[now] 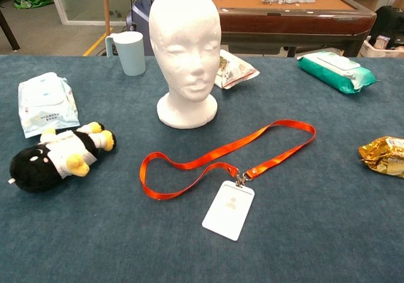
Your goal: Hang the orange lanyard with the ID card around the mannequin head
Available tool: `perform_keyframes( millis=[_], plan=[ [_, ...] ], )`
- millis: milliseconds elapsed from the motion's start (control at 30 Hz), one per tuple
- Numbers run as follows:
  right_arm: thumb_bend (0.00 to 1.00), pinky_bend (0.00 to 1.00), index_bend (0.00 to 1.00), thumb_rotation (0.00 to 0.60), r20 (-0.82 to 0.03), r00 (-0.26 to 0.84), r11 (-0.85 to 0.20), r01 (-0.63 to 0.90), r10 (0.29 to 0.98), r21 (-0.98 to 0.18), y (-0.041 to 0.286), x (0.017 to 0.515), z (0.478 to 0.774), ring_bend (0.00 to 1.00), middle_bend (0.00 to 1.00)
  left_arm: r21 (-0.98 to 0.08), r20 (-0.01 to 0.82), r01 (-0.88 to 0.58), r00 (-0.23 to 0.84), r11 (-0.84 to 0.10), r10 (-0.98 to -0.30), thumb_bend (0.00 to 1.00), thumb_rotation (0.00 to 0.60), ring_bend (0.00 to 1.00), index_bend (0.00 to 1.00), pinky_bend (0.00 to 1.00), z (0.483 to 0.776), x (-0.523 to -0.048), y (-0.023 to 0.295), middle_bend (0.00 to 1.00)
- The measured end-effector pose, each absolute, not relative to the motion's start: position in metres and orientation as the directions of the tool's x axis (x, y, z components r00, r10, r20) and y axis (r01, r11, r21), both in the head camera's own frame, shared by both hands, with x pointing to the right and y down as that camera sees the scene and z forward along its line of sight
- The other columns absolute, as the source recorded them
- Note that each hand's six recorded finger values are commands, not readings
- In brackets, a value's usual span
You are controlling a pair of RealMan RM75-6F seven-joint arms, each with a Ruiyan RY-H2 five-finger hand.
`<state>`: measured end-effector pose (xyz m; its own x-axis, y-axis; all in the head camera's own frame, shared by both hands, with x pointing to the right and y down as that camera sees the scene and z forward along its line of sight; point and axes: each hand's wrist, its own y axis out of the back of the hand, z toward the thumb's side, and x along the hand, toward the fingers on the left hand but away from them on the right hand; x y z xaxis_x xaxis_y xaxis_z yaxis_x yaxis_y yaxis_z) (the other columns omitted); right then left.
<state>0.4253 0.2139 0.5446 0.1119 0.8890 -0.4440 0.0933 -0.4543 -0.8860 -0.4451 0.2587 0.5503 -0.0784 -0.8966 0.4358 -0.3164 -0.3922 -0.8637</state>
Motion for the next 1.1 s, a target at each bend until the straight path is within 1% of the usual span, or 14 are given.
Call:
perform_keyframes(
  millis=[300,367,500,567,667,733,767,833,900,1000,1100],
  plan=[
    [0.1,0.63,0.38,0.6,-0.431,0.124,-0.443,0.092,0.894,-0.892,0.212,0.423,0.541,0.53,0.54,-0.86,0.438,-0.323,-0.068,-0.395,-0.897,0.27,0.6,0.32,0.28,0.46,0.55,-0.445,0.26,0.29],
    [0.1,0.63,0.38,0.6,-0.421,0.125,-0.433,0.091,0.898,-0.897,0.211,0.422,0.539,0.53,0.54,-0.858,0.433,-0.333,-0.059,-0.391,-0.899,0.27,0.6,0.35,0.28,0.46,0.549,-0.444,0.259,0.31],
    [0.1,0.63,0.38,0.6,-0.392,0.128,-0.405,0.094,0.911,-0.91,0.208,0.421,0.533,0.53,0.55,-0.852,0.426,-0.348,-0.025,-0.391,-0.905,0.27,0.6,0.44,0.28,0.47,0.55,-0.441,0.254,0.39],
    [0.1,0.63,0.38,0.6,-0.382,0.128,-0.394,0.09,0.915,-0.915,0.206,0.421,0.531,0.53,0.55,-0.849,0.422,-0.351,-0.001,-0.395,-0.907,0.27,0.6,0.48,0.28,0.52,0.55,-0.439,0.251,0.42],
    [0.1,0.63,0.38,0.6,-0.378,0.128,-0.389,0.079,0.917,-0.918,0.205,0.419,0.528,0.53,0.55,-0.837,0.425,-0.364,0.037,-0.408,-0.905,0.27,0.6,0.58,0.28,0.67,0.553,-0.434,0.247,0.5],
    [0.1,0.63,0.38,0.6,-0.374,0.127,-0.384,0.071,0.919,-0.92,0.203,0.417,0.526,0.53,0.56,-0.825,0.431,-0.378,0.061,-0.421,-0.9,0.27,0.6,0.67,0.29,0.76,0.555,-0.43,0.245,0.58],
    [0.1,0.63,0.38,0.6,-0.372,0.127,-0.382,0.068,0.92,-0.922,0.202,0.416,0.525,0.54,0.56,-0.814,0.437,-0.387,0.083,-0.433,-0.896,0.27,0.6,0.7,0.29,0.78,0.557,-0.427,0.243,0.62],
    [0.1,0.63,0.38,0.6,-0.365,0.127,-0.375,0.058,0.922,-0.925,0.199,0.414,0.522,0.55,0.57,-0.8,0.445,-0.392,0.119,-0.454,-0.888,0.27,0.6,0.79,0.29,0.84,0.561,-0.422,0.238,0.72],
    [0.1,0.63,0.38,0.6,-0.361,0.125,-0.369,0.052,0.924,-0.928,0.196,0.412,0.52,0.55,0.57,-0.786,0.453,-0.39,0.165,-0.48,-0.876,0.27,0.6,0.85,0.3,0.87,0.565,-0.415,0.232,0.79],
    [0.1,0.63,0.38,0.6,-0.357,0.125,-0.365,0.04,0.925,-0.93,0.19,0.409,0.517,0.56,0.58,-0.769,0.462,-0.376,0.231,-0.516,-0.856,0.27,0.6,0.94,0.3,0.91,0.57,-0.404,0.223,0.86],
    [0.1,0.63,0.38,0.6,-0.358,0.128,-0.364,0.029,0.925,-0.931,0.186,0.406,0.516,0.57,0.58,-0.752,0.472,-0.357,0.294,-0.554,-0.831,0.27,0.6,0.99,0.3,0.92,0.575,-0.392,0.215,0.93]
  ],
)
